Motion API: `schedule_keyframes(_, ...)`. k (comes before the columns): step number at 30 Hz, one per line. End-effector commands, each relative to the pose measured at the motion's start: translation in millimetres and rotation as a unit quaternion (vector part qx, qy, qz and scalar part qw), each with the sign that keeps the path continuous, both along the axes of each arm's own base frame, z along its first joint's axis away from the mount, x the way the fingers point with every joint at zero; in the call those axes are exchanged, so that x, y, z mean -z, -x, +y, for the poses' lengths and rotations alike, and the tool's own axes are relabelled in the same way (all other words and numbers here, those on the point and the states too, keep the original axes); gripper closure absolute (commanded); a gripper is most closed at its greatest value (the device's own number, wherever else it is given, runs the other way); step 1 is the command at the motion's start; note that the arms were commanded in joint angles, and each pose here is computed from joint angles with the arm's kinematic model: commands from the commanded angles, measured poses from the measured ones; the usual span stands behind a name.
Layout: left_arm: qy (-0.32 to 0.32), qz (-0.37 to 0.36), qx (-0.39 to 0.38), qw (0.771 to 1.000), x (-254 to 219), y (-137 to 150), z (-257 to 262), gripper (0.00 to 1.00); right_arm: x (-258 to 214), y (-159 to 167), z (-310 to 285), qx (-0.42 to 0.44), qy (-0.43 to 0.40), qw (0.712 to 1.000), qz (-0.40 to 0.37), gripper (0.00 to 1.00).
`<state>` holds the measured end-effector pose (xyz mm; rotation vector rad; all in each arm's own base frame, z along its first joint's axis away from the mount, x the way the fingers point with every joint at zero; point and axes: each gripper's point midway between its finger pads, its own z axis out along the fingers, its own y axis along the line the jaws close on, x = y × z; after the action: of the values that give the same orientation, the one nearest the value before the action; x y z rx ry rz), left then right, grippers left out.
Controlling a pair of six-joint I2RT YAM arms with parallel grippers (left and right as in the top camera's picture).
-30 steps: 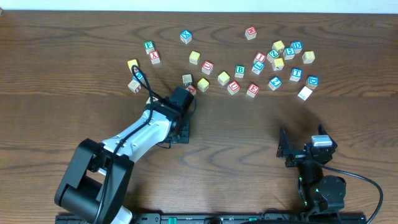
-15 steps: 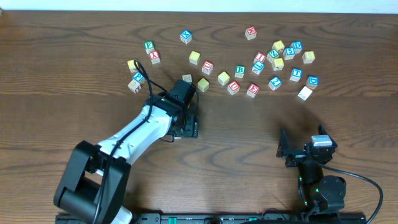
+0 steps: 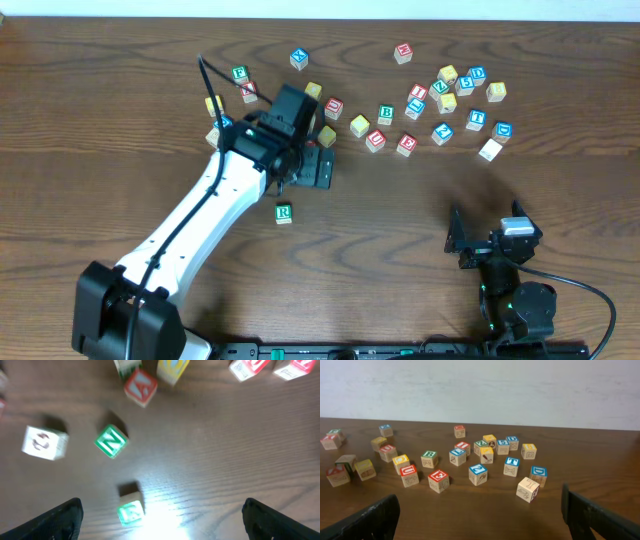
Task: Spell out ROBOT
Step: 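Lower the R block onto the table and open the left gripper, then move the left gripper over the yellow-lettered O block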
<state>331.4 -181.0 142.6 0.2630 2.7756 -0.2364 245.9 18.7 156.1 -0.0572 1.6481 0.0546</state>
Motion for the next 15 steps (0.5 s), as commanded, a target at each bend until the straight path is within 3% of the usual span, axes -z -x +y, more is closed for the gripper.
schedule_keyframes(1, -0.046, -0.064, 0.014, 0.997, -34.6, -23.7, 11.4, 0.01, 1.2, 0.1, -0.5, 0.000, 0.005, 1.000, 0.001, 0.01)
schedule_keyframes(7, -0.071, -0.070, 0.018, 0.995, -52.3, -63.4, 16.2, 0.01, 1.0, 0.1, -0.5, 0.000, 0.005, 1.000, 0.001, 0.01)
schedule_keyframes(15, -0.095, -0.046, 0.036, 0.994, -26.8, -124.5, 3.0, 0.01, 1.2, 0.1, -0.5, 0.000, 0.005, 1.000, 0.001, 0.01)
